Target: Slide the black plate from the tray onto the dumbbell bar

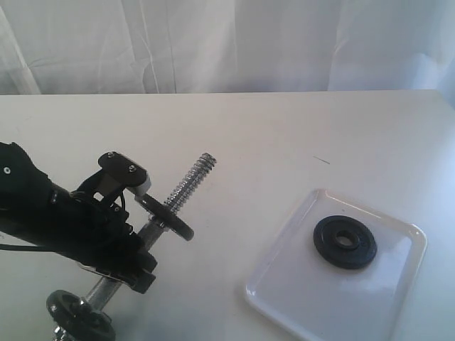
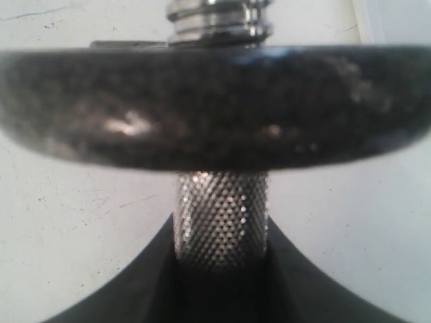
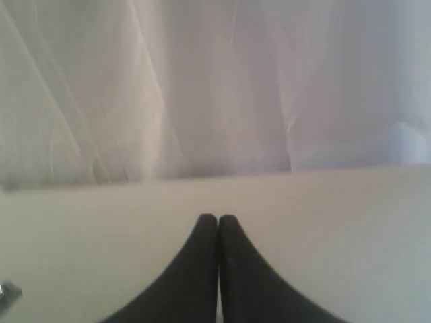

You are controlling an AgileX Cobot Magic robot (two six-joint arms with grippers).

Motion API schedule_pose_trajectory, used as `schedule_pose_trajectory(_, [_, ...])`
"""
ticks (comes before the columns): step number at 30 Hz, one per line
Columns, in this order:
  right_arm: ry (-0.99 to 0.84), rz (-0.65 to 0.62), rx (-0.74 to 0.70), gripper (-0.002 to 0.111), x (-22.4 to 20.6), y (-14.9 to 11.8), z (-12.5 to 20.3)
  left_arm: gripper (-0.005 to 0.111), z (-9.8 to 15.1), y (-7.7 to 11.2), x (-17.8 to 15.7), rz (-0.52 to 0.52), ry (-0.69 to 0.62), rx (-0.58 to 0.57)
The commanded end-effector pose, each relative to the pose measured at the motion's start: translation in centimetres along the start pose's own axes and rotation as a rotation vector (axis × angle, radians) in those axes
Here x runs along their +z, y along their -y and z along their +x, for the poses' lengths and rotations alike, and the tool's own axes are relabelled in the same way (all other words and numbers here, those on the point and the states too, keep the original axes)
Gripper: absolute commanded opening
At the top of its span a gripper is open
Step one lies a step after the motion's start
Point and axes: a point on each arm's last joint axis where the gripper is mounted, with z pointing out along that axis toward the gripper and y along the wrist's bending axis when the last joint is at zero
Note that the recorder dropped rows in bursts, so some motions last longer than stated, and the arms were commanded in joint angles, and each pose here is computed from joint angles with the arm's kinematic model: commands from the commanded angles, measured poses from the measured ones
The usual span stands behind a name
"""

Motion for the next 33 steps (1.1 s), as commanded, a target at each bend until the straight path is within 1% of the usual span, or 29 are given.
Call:
schedule_pose_trajectory(1, [-0.465,-0.088,-0.179,0.000,4.4,-1.5,-1.1,0.000,-1.8,0.2,-1.8,-0.020,0.126,-0.030])
schedule_pose_trajectory(3, [-0.640,-0.129,-0.193,0.000,6.3,-2.3,-1.0,0.000,-1.8,0.2,-1.8,-0.020,0.126,-0.030])
schedule_pose_trajectory(6, [-0.764,-0.191,-0.255,0.000,8.5,-3.5,-0.2,0.000,-1.8,0.2,-1.8,-0.020,0.126,-0.030])
schedule_pose_trajectory(12, [-0.839,-0.274,-0.336,0.000,10.7,-5.4,2.1,0.000,-1.8,0.2,-1.8,-0.020,0.126,-0.030])
schedule_pose_trajectory(16, [-0.846,-0.272,-0.329,0.000,11.1,-5.5,2.4,0.000,-1.8,0.2,-1.8,-0.020,0.126,-0.030])
schedule_pose_trajectory(20, [-0.913,-0.236,-0.354,0.000,11.9,-5.1,3.2,0.000,-1.8,0.2,-1.8,-0.020,0.126,-0.030])
schedule_pose_trajectory(23, [-1.026,-0.195,-0.364,0.000,13.4,-4.9,4.3,0.000,-1.8,0.2,-1.8,-0.020,0.126,-0.030])
schedule_pose_trajectory(27, [-1.230,-0.193,-0.362,0.000,15.3,-5.1,6.2,0.000,-1.8,0.2,-1.8,-0.020,0.126,-0.030])
schedule_pose_trajectory(31, [-1.305,-0.183,-0.355,0.000,16.4,-5.0,7.9,0.000,-1.8,0.2,-1.8,-0.020,0.126,-0.030])
schedule_pose_trajectory(33, [-1.318,-0.171,-0.338,0.005,16.7,-5.0,8.4,0.000,-1.8,0.2,-1.8,-0.020,0.126,-0.030])
